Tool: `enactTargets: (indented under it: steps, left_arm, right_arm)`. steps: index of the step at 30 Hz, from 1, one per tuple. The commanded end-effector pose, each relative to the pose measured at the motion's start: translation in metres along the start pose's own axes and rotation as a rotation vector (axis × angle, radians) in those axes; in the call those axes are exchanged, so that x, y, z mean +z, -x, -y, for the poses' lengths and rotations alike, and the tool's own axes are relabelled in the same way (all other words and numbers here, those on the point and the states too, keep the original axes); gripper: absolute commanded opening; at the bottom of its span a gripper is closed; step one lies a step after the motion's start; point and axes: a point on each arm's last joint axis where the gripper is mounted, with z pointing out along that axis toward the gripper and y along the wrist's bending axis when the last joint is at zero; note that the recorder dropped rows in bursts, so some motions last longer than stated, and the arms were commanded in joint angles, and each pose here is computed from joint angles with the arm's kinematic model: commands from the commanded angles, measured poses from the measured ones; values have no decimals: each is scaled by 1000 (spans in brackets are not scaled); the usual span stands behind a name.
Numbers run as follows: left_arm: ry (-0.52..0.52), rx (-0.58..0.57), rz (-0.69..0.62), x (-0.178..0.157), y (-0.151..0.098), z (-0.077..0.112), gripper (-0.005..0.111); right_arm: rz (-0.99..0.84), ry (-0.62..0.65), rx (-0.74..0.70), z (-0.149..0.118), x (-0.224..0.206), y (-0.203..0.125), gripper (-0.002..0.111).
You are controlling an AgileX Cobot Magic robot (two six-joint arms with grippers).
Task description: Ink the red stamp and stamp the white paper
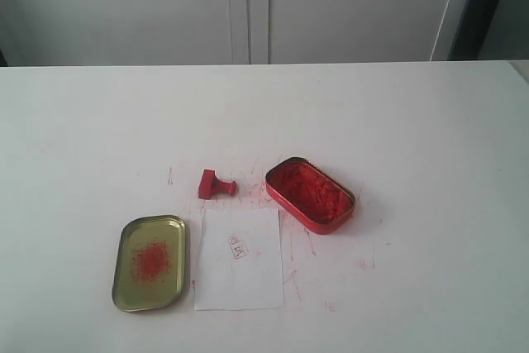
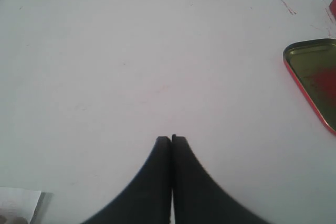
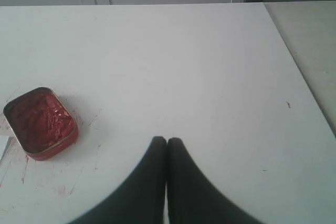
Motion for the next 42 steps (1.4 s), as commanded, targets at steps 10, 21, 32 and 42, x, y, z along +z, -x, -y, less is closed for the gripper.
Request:
enactTargets:
  steps: [10,21,32,42]
  left_arm:
    - [-3,1,-11,1,-3,0,0]
    - [-3,1,-11,1,-3,0,0]
    - [-3,1,-11,1,-3,0,0]
    - [-3,1,-11,1,-3,0,0]
  right_arm:
    - [19,11,-3,0,-2,-9,0]
    - [268,36,1,3,-25,-37,0]
    - [294,27,-79,5,-15,-70,0]
    - [273,32,-88,5,6,-92,0]
